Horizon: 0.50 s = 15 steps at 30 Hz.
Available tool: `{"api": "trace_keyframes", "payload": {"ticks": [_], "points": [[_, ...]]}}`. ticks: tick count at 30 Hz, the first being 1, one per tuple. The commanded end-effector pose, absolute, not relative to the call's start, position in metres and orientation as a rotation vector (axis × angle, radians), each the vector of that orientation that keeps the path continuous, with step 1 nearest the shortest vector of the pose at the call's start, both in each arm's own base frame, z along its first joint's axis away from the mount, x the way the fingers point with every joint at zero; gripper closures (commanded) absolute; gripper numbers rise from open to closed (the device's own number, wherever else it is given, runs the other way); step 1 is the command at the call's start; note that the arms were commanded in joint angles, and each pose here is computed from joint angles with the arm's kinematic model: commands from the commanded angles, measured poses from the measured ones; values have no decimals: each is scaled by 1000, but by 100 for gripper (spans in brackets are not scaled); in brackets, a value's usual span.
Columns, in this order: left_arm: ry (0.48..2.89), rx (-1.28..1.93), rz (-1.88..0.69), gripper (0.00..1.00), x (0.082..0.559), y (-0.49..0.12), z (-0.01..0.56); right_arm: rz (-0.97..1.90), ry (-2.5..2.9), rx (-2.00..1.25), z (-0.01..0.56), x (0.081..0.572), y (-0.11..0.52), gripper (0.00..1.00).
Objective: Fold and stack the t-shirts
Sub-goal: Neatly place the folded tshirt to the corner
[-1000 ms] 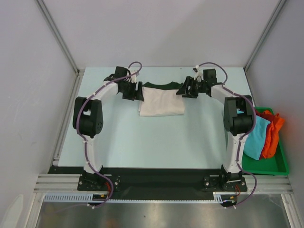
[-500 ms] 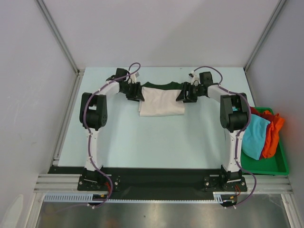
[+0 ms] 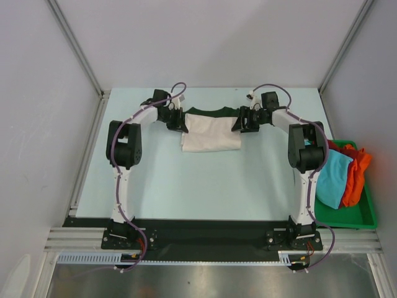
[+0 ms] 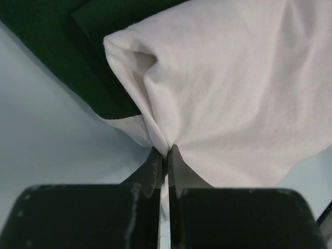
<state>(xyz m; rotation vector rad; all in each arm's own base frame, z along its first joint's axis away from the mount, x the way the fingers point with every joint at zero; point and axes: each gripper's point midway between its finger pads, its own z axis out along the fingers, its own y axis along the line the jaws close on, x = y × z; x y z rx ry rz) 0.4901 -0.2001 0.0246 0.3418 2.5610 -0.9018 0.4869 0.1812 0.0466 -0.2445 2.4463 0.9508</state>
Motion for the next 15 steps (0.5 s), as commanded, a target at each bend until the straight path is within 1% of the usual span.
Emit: {"api": "trace_keyframes", "payload": {"ticks": [1,2,6,15], "points": [[2513,507,-597,100,506,-168,42,844,2295,-304,114,504,156,32],[2518,560,-533,100,505,-158,41,830,2275,-295,125,504,146,32],[2546,597,-289,100,504,-113,41,801,2231,-277,146,502,125,32],[2528,609,299,100,518,-7,52,819,2185,-294,168,492,118,32]]}}
